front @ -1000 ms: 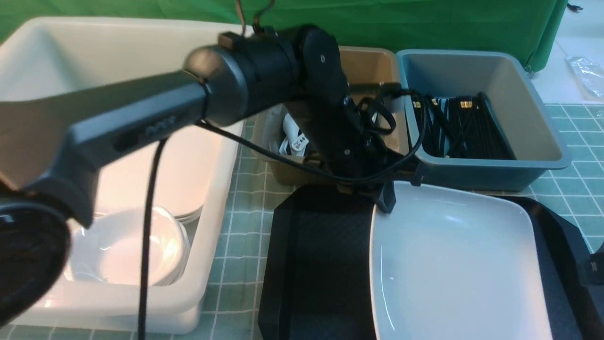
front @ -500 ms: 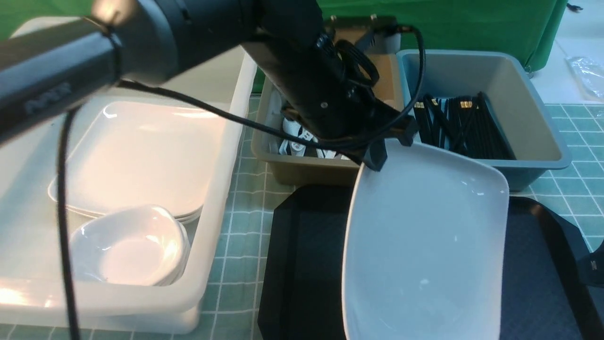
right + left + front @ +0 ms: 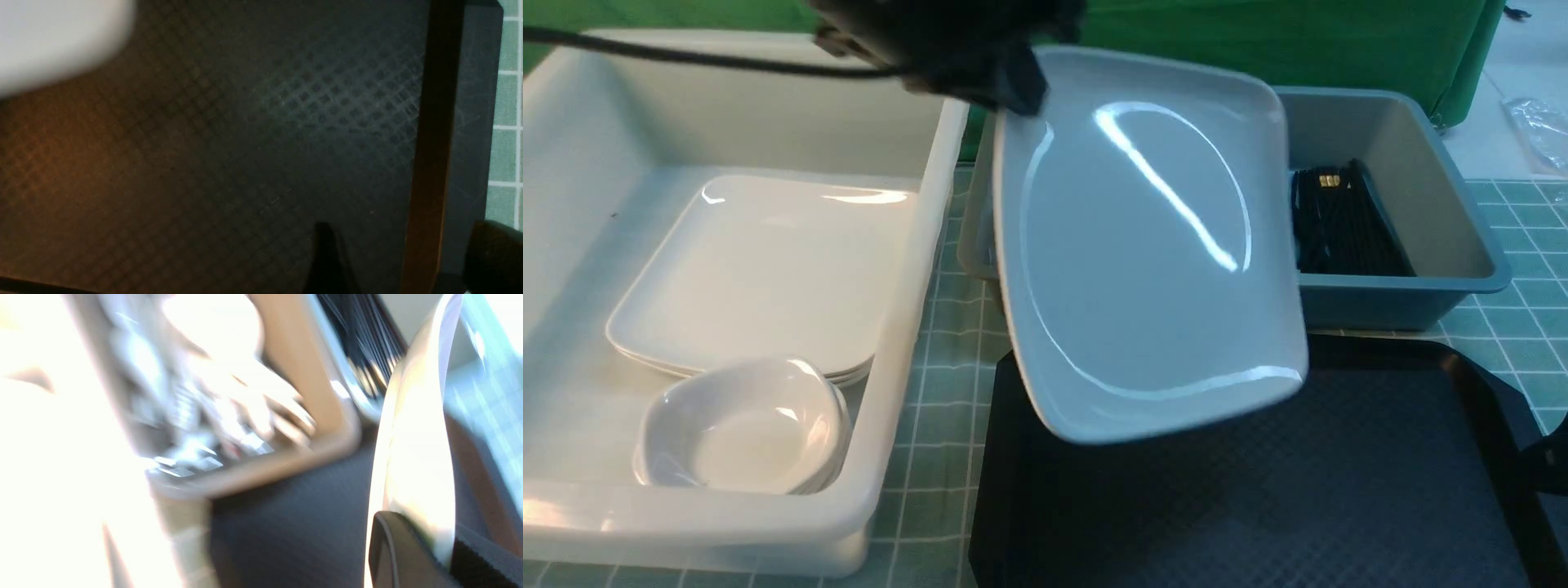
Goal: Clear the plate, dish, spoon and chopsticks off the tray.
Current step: Use the left arm to put the plate into the large storage box on the left
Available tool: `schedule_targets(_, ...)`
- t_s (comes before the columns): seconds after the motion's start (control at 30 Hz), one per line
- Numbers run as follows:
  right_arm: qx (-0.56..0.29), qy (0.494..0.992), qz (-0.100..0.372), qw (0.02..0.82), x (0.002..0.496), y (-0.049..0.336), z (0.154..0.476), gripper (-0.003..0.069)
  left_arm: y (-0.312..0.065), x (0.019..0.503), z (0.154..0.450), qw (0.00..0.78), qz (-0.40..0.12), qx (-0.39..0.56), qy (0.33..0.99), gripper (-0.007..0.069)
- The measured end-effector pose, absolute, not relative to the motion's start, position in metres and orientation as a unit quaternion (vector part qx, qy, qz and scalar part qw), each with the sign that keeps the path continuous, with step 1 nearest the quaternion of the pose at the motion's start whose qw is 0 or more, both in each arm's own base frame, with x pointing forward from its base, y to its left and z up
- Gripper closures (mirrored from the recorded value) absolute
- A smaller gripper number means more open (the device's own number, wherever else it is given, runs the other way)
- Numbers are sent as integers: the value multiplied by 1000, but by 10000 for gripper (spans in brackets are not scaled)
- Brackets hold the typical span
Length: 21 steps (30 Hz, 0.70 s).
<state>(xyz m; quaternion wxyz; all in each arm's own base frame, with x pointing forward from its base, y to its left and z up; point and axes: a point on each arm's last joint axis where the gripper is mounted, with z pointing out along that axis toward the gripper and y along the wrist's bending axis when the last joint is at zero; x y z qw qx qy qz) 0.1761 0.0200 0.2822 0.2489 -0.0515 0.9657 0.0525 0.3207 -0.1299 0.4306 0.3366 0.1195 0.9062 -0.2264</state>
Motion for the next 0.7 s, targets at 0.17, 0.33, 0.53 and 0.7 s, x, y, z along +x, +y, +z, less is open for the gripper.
schedule_targets(0.17, -51, 966, 52, 249, 176, 20, 282, 200, -50, 322, 454, 390, -225, 14, 893, 602)
schedule_targets(0.33, -51, 966, 52, 249, 176, 20, 282, 200, 31, 322, 464, 438, -230, -85, 865, 599)
schedule_targets(0.53, -51, 966, 52, 249, 176, 20, 282, 200, 106, 318, 438, 460, -200, -183, 846, 599)
schedule_targets(0.7, -51, 965, 52, 250, 176, 20, 282, 200, 130, 324, 365, 428, -214, -268, 836, 596)
